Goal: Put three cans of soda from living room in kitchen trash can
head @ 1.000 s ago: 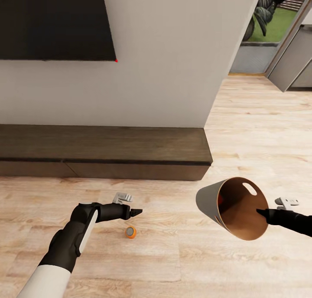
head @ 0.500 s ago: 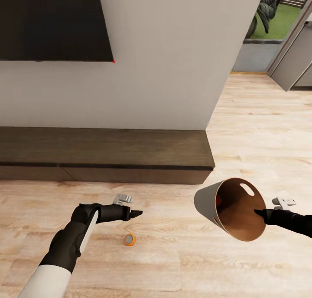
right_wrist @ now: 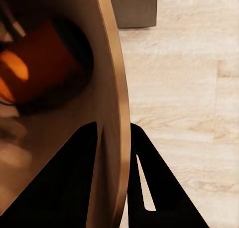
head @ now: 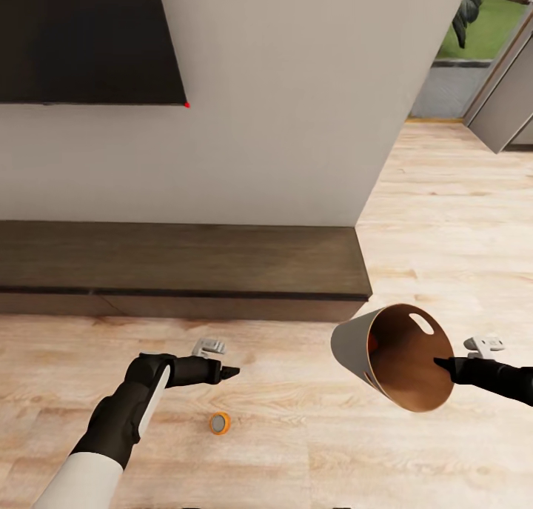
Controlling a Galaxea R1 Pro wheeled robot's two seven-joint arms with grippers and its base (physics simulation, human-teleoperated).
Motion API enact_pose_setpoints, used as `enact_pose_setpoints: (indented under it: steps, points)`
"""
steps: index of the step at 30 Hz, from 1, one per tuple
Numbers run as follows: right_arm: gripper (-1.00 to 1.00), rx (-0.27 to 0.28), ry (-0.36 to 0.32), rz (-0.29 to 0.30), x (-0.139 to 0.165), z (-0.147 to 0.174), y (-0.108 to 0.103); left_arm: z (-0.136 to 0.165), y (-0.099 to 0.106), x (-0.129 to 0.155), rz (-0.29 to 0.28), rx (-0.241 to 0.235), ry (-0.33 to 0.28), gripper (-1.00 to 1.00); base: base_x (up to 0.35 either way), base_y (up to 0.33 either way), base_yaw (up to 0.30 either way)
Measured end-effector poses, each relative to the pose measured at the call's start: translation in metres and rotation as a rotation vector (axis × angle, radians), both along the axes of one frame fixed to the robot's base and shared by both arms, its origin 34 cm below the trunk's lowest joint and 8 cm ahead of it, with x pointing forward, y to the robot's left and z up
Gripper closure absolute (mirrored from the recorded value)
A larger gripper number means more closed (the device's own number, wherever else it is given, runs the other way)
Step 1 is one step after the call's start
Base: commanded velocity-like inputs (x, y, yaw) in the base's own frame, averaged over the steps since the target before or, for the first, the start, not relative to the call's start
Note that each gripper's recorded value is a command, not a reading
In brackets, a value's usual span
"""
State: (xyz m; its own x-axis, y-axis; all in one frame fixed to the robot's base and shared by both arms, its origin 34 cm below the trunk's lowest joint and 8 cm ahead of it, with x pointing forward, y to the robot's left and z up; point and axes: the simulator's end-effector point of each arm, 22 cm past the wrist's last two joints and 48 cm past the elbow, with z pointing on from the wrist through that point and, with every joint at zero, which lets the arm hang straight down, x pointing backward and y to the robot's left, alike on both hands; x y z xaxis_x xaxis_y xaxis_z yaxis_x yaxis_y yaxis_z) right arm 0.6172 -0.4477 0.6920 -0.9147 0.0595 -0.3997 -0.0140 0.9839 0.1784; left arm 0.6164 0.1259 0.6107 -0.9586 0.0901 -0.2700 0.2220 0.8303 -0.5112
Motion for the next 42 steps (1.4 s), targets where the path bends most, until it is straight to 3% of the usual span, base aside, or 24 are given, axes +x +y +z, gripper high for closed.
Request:
enact_pose_setpoints:
  steps: [16,24,27,31,35,40,42]
  points:
    - [1.0,-0.006,0.03,-0.008,-0.004,-0.029,-0.004,-0.032,0.001,-0.007,0.001,0.006,0.031,-1.0,0.003,0.0,0.0]
    - [1.0,0.003,0.032,-0.076,0.025,-0.014,-0.007,-0.05,0.001,-0.012,0.0,0.008,0.049,-1.0,0.0,0.0,0.0]
    - [1.0,-0.024,0.026,-0.084,0.034,-0.005,-0.019,-0.058,0.002,-0.013,0.001,0.016,0.054,-1.0,0.0,0.0,0.0]
    - [1.0,-0.105,-0.005,-0.052,0.051,0.009,-0.043,-0.071,0.008,-0.013,0.009,0.048,0.057,-1.0,0.0,0.0,0.0]
    - [1.0,-0.092,-0.012,-0.048,0.057,0.006,-0.042,-0.081,0.01,-0.015,0.011,0.055,0.063,-1.0,0.0,0.0,0.0]
    - [1.0,-0.182,0.012,-0.044,0.053,-0.002,-0.065,-0.093,0.01,-0.017,0.012,0.057,0.071,-1.0,0.0,0.0,0.0]
    - [1.0,-0.193,0.016,-0.05,0.052,-0.004,-0.071,-0.098,0.01,-0.018,0.013,0.057,0.075,-1.0,0.0,0.0,0.0]
